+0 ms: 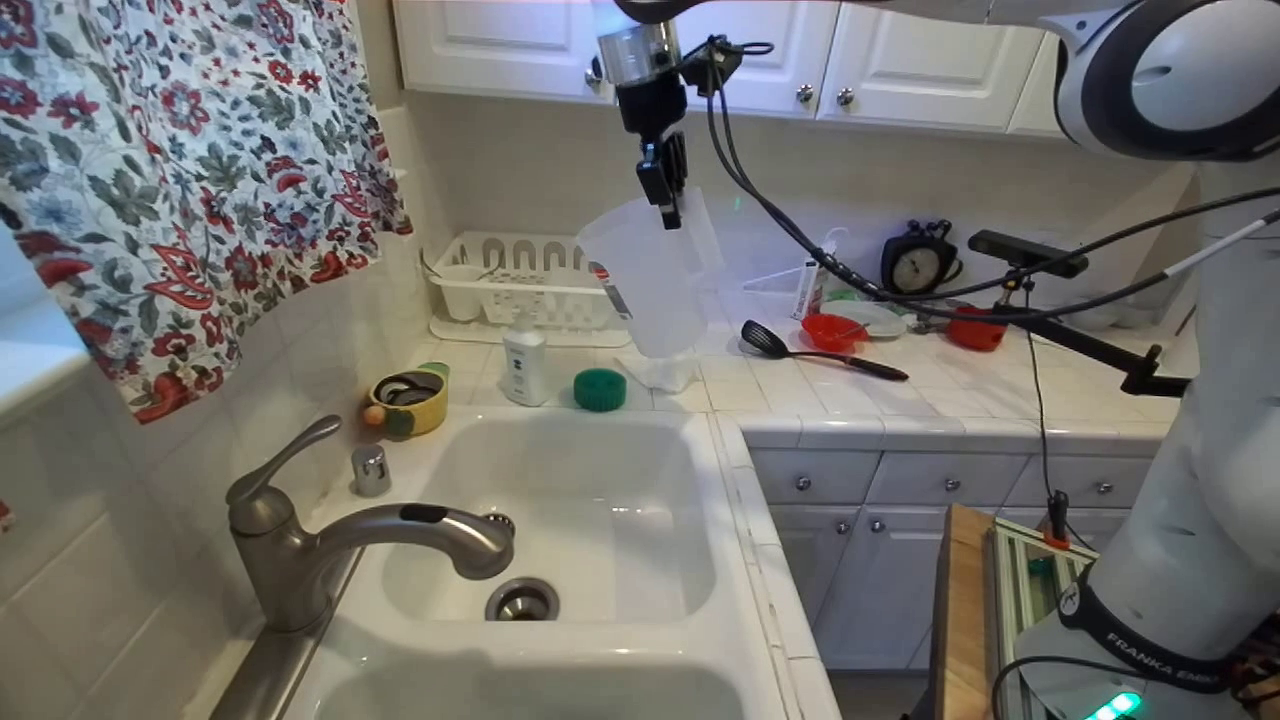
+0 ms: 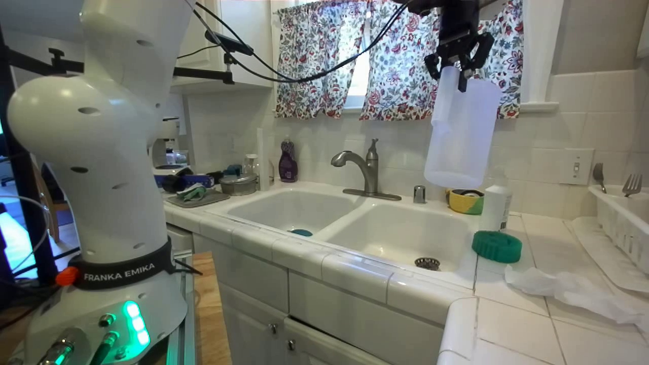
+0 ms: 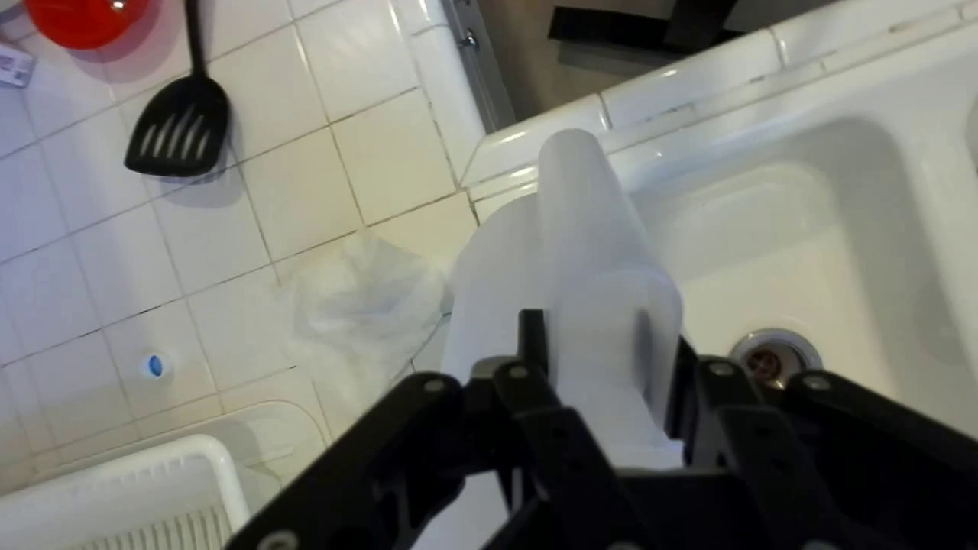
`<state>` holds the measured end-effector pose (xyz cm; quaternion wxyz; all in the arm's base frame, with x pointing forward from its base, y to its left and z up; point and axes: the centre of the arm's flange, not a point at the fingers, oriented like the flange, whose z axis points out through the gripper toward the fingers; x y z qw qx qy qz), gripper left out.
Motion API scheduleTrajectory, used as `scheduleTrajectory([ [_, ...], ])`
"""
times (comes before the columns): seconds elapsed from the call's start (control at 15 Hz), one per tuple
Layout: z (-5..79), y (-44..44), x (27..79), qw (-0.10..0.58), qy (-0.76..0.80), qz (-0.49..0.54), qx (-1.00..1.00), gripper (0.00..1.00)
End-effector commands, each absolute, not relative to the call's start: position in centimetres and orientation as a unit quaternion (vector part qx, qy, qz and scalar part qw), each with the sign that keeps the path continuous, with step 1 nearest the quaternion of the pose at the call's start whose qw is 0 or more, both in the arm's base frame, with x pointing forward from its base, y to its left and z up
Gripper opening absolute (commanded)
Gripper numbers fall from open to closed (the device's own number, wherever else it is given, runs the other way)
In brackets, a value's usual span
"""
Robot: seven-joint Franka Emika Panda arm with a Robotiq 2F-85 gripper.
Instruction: Pour out the contents from the jar into the right sink
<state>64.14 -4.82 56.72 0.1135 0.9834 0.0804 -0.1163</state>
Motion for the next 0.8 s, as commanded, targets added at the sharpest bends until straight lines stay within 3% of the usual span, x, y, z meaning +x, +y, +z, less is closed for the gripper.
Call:
scheduleTrajectory([
  [0.0,55.3,-7.4,65.5,0.042,0.021,-0.091,0.995,0.09],
  [0.4,54.4,-13.3,64.4,-0.023,-0.056,-0.06,0.996,0.09],
  [0.73,54.8,-15.4,63.8,0.006,-0.15,-0.057,0.987,0.09],
])
